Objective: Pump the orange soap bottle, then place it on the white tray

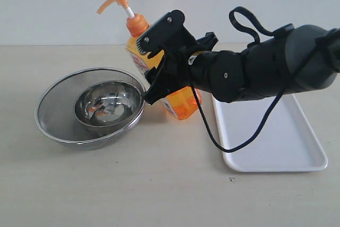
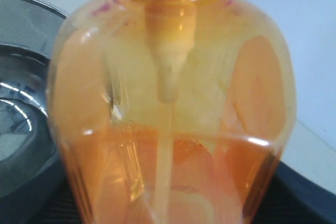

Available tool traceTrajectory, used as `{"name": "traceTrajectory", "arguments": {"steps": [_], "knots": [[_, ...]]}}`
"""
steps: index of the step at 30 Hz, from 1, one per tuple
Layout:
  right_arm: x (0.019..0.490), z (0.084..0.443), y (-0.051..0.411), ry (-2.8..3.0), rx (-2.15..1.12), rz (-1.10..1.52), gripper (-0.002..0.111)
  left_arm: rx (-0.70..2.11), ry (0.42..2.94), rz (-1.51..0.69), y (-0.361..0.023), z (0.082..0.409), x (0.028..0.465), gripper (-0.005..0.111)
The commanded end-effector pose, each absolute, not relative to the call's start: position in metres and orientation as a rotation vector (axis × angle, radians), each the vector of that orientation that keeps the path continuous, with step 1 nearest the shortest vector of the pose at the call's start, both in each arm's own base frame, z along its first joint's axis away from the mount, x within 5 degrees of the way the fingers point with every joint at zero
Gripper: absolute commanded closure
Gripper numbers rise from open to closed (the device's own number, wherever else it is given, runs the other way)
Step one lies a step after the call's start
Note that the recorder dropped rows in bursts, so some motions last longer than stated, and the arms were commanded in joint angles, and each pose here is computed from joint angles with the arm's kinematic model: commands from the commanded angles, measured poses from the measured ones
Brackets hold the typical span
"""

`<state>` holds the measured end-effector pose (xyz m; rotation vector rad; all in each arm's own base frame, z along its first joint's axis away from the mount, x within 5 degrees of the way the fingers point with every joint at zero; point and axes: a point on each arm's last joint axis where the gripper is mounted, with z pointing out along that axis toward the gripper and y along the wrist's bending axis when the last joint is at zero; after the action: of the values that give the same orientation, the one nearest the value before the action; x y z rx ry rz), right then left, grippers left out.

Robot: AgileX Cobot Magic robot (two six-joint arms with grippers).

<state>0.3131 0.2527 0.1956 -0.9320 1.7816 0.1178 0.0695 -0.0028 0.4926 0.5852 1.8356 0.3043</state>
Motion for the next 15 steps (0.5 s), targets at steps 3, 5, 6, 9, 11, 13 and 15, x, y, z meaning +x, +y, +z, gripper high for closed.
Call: {"name": "traceTrajectory", "arguments": {"steps": [3, 5, 6, 9, 11, 13, 15], "knots": [[0.315, 0.205, 0.253, 1.732, -0.903, 0.109, 0.108, 0.479, 1.826, 0.294, 0.008, 0.477, 0.045, 0.102], [0.315, 0.206, 0.253, 1.729, -0.901, 0.108, 0.108, 0.457, 1.83, 0.298, 0.01, 0.473, 0.042, 0.102], [0.315, 0.206, 0.253, 1.729, -0.889, 0.11, 0.108, 0.44, 1.834, 0.303, 0.012, 0.468, 0.039, 0.102], [0.316, 0.207, 0.253, 1.733, -0.862, 0.123, 0.108, 0.426, 1.845, 0.295, 0.013, 0.459, 0.035, 0.102], [0.316, 0.207, 0.253, 1.737, -0.838, 0.136, 0.108, 0.426, 1.861, 0.292, 0.012, 0.451, 0.036, 0.102], [0.316, 0.207, 0.253, 1.74, -0.833, 0.14, 0.108, 0.423, 1.873, 0.286, 0.012, 0.444, 0.037, 0.102], [0.316, 0.207, 0.253, 1.743, -0.829, 0.142, 0.108, 0.413, 1.888, 0.283, 0.013, 0.437, 0.037, 0.102]]}}
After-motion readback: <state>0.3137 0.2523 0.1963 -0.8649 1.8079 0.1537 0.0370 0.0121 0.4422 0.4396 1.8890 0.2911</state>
